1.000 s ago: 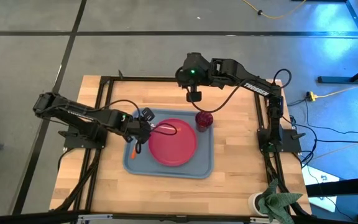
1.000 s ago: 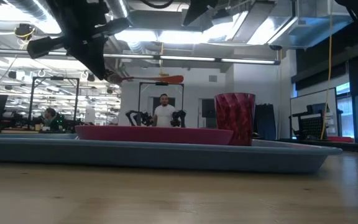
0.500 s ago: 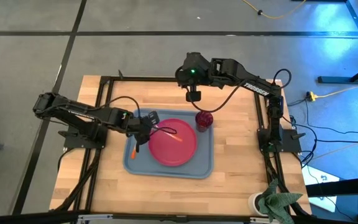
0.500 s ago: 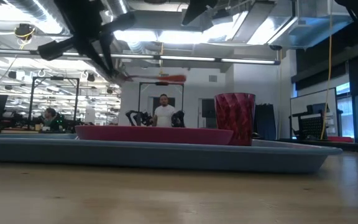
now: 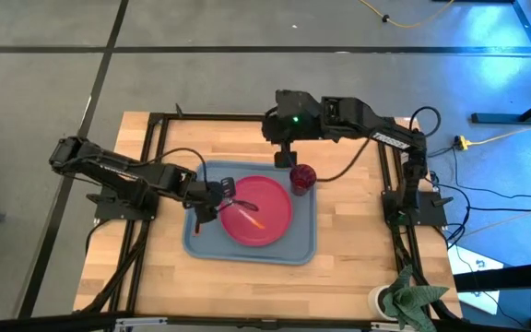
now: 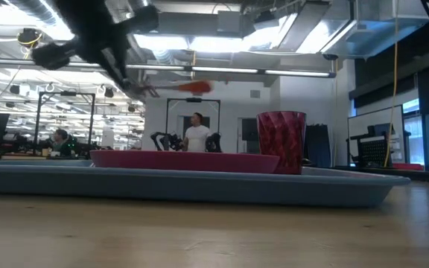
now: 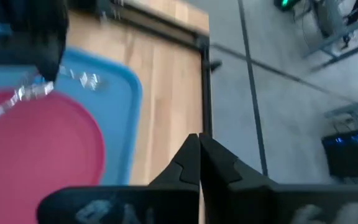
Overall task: Pick and place plate/cup/fork/spoon on tray
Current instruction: Put the orange spoon on the blue serving tray to the left of the red plate
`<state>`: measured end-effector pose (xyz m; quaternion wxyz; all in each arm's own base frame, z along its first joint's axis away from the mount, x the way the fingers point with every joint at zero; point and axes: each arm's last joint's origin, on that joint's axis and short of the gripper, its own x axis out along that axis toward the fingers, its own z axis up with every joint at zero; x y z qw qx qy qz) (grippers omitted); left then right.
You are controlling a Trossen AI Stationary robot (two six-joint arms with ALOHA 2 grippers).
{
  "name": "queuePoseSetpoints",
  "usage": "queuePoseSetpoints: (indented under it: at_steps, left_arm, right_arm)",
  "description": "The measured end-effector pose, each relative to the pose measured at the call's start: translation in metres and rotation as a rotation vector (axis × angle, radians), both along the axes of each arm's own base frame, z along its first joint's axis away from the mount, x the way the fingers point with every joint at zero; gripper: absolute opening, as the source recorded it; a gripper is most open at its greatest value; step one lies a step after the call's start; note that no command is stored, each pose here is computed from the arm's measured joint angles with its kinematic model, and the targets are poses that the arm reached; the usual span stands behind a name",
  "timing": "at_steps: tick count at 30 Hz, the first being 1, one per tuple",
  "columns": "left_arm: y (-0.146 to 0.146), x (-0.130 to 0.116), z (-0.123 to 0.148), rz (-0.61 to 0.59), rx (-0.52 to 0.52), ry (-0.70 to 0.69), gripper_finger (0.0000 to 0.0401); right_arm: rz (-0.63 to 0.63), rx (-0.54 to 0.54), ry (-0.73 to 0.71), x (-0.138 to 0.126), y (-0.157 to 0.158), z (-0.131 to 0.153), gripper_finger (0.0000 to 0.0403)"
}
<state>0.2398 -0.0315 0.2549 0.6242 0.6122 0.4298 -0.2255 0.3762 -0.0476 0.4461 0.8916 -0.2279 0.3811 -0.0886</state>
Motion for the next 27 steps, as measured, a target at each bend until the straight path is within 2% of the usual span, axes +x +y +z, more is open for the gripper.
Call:
queuePoseSetpoints:
  at_steps: [6, 11, 13, 17, 21, 27]
  left_arm:
    - [-0.021, -0.011, -0.004, -0.055, -0.007, 0.069, 0.0]
    - [-0.032, -0.015, -0.004, -0.075, -0.018, 0.075, 0.0]
    - [-0.034, -0.016, -0.004, -0.073, 0.028, 0.07, 0.0]
    - [-0.034, -0.015, -0.001, -0.074, 0.216, 0.033, 0.0]
    - [-0.031, -0.014, 0.001, -0.056, 0.332, 0.005, 0.0]
    - [-0.03, -0.013, 0.008, -0.068, 0.425, -0.032, 0.0]
  right_arm:
    - [0.026, 0.063, -0.137, 0.007, 0.03, 0.009, 0.0]
    - [0.023, 0.181, -0.153, 0.007, 0.049, 0.008, 0.0]
    - [0.045, 0.231, -0.151, 0.007, 0.059, 0.007, 0.0]
    - [0.093, 0.358, -0.095, 0.003, 0.078, 0.003, 0.0]
    - [0.042, 0.473, -0.046, -0.002, 0.084, -0.002, 0.0]
    - [-0.071, 0.643, -0.023, -0.004, 0.085, -0.004, 0.0005]
